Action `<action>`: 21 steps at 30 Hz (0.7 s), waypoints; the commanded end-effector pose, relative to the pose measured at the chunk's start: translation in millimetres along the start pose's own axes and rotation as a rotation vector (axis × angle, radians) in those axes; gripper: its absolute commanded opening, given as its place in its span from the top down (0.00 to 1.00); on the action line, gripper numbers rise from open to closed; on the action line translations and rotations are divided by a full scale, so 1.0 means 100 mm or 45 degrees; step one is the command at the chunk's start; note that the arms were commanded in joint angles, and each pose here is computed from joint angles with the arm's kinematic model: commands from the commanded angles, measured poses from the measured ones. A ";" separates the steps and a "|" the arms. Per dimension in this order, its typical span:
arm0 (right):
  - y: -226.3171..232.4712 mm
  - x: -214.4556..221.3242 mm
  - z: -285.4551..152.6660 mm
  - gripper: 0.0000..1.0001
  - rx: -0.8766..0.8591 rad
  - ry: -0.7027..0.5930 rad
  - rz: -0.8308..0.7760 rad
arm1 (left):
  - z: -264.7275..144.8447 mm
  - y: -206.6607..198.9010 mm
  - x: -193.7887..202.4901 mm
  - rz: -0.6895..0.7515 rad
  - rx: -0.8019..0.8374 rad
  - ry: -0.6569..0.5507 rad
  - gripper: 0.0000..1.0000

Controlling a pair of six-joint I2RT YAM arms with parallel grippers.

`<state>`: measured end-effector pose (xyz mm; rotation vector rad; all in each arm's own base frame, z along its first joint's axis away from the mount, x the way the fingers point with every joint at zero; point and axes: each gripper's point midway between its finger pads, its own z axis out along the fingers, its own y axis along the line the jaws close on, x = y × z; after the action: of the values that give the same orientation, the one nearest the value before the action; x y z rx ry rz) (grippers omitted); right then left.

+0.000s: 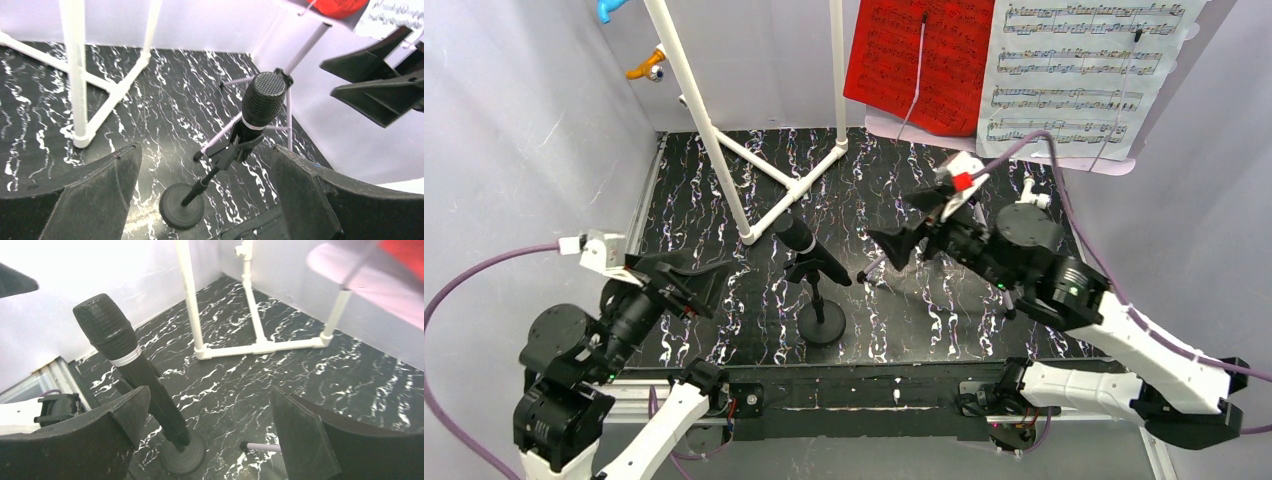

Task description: Set up the instrument practice props

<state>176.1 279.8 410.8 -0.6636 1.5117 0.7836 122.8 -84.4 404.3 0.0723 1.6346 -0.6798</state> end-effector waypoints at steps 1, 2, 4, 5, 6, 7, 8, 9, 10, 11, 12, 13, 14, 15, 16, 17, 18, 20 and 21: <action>-0.27 -0.30 -0.35 0.02 0.165 -0.099 -0.012 | -0.20 0.18 -0.18 0.009 -0.143 -0.118 0.02; -0.31 -0.34 -0.41 0.02 0.181 -0.113 -0.017 | -0.23 0.20 -0.23 0.011 -0.159 -0.149 0.02; -0.37 -0.42 -0.52 0.02 0.218 -0.143 -0.019 | -0.28 0.23 -0.34 0.018 -0.184 -0.220 0.02; -0.41 -0.45 -0.57 0.02 0.239 -0.152 -0.016 | -0.29 0.24 -0.42 0.021 -0.198 -0.259 0.02; -0.44 -0.50 -0.62 0.01 0.265 -0.166 -0.008 | -0.30 0.25 -0.48 0.013 -0.210 -0.289 0.02; -0.50 -0.53 -0.67 0.02 0.302 -0.179 0.008 | -0.31 0.25 -0.51 -0.003 -0.216 -0.312 0.02; -0.55 -0.56 -0.71 0.02 0.338 -0.194 0.028 | -0.29 0.23 -0.54 -0.025 -0.203 -0.336 0.02; -0.60 -0.58 -0.76 0.02 0.373 -0.210 0.039 | -0.27 0.20 -0.55 -0.037 -0.180 -0.349 0.02; -0.65 -0.60 -0.80 0.02 0.409 -0.227 0.049 | -0.24 0.18 -0.54 -0.049 -0.160 -0.354 0.02; -0.69 -0.61 -0.83 0.02 0.444 -0.240 0.066 | -0.23 0.17 -0.53 -0.067 -0.149 -0.358 0.02; -0.73 -0.62 -0.87 0.02 0.474 -0.249 0.082 | -0.21 0.17 -0.50 -0.081 -0.145 -0.357 0.02; -0.75 -0.63 -0.90 0.02 0.487 -0.250 0.089 | -0.19 0.17 -0.47 -0.088 -0.137 -0.349 0.02; -0.77 -0.61 -0.92 0.02 0.498 -0.249 0.090 | -0.17 0.17 -0.45 -0.090 -0.129 -0.343 0.02; -0.79 -0.60 -0.94 0.01 0.512 -0.254 0.090 | -0.15 0.17 -0.42 -0.086 -0.128 -0.336 0.02; -0.82 -0.57 -0.94 0.02 0.527 -0.258 0.085 | -0.15 0.19 -0.42 -0.084 -0.137 -0.336 0.02; -0.84 -0.59 -0.96 0.02 0.542 -0.271 0.088 | -0.15 0.21 -0.41 -0.086 -0.152 -0.339 0.02; -0.84 -0.60 -0.96 0.02 0.548 -0.273 0.091 | -0.15 0.22 -0.42 -0.088 -0.160 -0.343 0.02; -0.84 -0.61 -0.96 0.02 0.548 -0.263 0.087 | -0.15 0.22 -0.42 -0.073 -0.154 -0.348 0.02; -0.84 -0.62 -0.95 0.02 0.550 -0.267 0.089 | -0.15 0.22 -0.43 -0.058 -0.153 -0.354 0.02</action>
<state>186.9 160.1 454.2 -0.2745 1.4724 0.5445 127.5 -49.0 423.2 -0.1358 1.4687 -0.6022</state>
